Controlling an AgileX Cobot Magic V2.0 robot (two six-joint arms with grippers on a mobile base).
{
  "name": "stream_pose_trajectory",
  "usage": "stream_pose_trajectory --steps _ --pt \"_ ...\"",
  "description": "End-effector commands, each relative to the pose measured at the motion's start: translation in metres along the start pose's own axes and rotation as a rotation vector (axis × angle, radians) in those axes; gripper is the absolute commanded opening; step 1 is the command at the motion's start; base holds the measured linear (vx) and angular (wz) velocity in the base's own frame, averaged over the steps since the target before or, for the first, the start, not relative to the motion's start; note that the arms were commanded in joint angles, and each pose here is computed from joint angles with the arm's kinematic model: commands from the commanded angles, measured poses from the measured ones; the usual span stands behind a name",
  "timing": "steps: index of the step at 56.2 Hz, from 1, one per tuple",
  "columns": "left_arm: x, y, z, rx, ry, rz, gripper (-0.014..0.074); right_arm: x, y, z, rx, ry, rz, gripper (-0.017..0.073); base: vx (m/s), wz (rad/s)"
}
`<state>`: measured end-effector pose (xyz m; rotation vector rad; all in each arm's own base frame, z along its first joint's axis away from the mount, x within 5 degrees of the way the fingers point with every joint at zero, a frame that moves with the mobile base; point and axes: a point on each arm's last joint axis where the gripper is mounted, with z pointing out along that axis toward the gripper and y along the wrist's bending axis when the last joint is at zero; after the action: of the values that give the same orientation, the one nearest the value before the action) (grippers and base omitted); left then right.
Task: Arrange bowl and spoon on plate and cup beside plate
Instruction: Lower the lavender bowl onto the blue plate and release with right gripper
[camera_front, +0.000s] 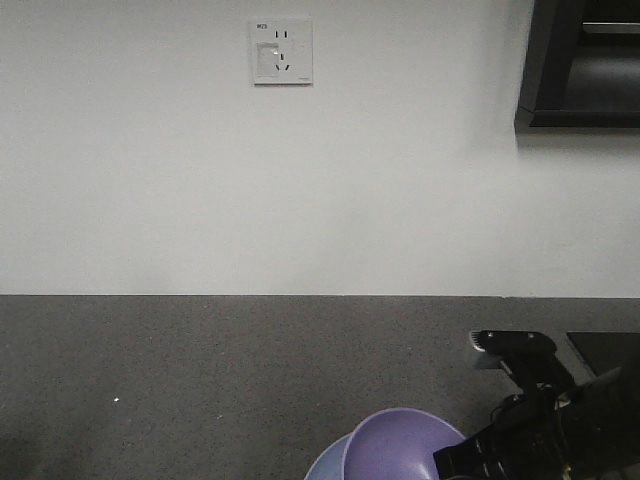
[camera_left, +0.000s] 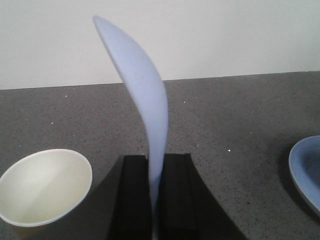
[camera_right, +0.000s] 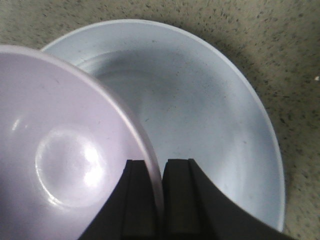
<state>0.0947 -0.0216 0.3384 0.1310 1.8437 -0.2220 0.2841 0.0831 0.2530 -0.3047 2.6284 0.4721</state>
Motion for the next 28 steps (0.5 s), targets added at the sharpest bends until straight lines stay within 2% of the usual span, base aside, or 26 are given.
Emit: stream_pose_trajectory --steps 1,13,18,28 --pt "-0.014 -0.002 -0.003 0.015 -0.087 -0.011 -0.0006 -0.017 0.003 -0.005 -0.011 -0.073 0.008 -0.0006 0.0 0.0" --pt "-0.013 -0.002 -0.003 0.015 -0.078 -0.011 -0.0006 -0.017 0.0 0.005 -0.013 -0.043 0.015 0.0039 0.0 0.0" --pt "-0.013 -0.002 -0.003 0.015 -0.078 -0.011 -0.0006 -0.016 0.0 0.005 -0.015 -0.038 0.003 0.0096 0.0 0.0" --pt "-0.013 -0.002 -0.003 0.015 -0.078 -0.011 -0.0003 -0.017 0.0 0.005 -0.015 -0.04 -0.015 0.0284 0.0 0.0"
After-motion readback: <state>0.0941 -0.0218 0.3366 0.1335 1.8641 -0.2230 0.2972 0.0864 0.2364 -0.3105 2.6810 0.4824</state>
